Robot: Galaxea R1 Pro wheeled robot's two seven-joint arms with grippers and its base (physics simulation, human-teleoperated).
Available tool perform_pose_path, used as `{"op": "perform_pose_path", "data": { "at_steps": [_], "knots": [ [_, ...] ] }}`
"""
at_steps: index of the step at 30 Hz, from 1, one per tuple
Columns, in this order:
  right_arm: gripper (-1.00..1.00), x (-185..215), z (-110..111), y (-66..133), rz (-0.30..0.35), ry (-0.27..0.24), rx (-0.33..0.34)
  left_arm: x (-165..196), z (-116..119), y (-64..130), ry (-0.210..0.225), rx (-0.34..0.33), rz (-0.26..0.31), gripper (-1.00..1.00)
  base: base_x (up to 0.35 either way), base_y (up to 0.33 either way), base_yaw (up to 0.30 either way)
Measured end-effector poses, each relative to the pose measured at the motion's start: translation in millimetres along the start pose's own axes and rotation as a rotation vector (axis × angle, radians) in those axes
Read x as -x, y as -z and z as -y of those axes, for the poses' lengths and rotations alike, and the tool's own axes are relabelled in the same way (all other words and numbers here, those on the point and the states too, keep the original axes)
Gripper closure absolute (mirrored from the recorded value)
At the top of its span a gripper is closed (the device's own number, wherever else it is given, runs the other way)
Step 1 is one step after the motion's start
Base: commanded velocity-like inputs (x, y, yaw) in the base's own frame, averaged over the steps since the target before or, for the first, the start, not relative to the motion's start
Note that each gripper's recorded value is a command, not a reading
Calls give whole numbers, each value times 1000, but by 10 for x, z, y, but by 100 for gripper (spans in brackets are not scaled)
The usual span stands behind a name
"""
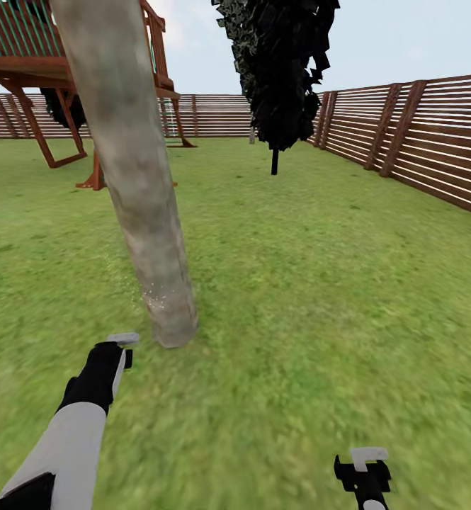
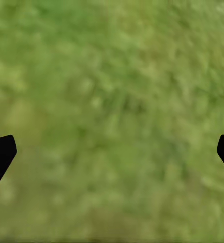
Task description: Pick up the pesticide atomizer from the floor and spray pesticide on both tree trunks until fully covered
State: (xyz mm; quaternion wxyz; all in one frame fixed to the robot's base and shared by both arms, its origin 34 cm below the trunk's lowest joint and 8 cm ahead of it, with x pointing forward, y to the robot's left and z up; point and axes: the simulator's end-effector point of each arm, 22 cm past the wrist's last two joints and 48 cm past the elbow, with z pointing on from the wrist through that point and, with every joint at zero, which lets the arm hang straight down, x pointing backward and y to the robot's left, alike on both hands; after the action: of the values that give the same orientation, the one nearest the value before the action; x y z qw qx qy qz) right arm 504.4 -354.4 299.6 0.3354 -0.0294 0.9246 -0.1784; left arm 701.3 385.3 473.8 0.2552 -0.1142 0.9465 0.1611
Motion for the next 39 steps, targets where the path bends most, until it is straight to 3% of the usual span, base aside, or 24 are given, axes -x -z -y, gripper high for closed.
{"op": "perform_pose_path", "data": {
  "at_steps": [3,6,13,28,33,36,39],
  "knots": [
    [-100,1,4,-1,1,1,1,569,82,176,30,-23,57,100,-1,0,2],
    [-100,-3,4,-2,0,2,1,754,64,275,30,-23,38,100,0,0,0],
    [-100,-4,5,0,-1,2,1,770,-12,278,32,-11,38,100,56,-83,0],
    [-100,-5,-1,0,-1,2,1,810,-38,287,32,-4,44,100,48,-258,2],
    [-100,-4,-7,1,-1,1,2,816,-45,291,33,-3,44,100,-4,-275,207],
    [-100,-3,-8,2,-1,1,2,951,-75,365,47,0,70,100,33,-275,274],
    [-100,-3,-8,2,-1,1,2,974,-168,494,61,11,38,100,83,-275,276]
  ]
}}
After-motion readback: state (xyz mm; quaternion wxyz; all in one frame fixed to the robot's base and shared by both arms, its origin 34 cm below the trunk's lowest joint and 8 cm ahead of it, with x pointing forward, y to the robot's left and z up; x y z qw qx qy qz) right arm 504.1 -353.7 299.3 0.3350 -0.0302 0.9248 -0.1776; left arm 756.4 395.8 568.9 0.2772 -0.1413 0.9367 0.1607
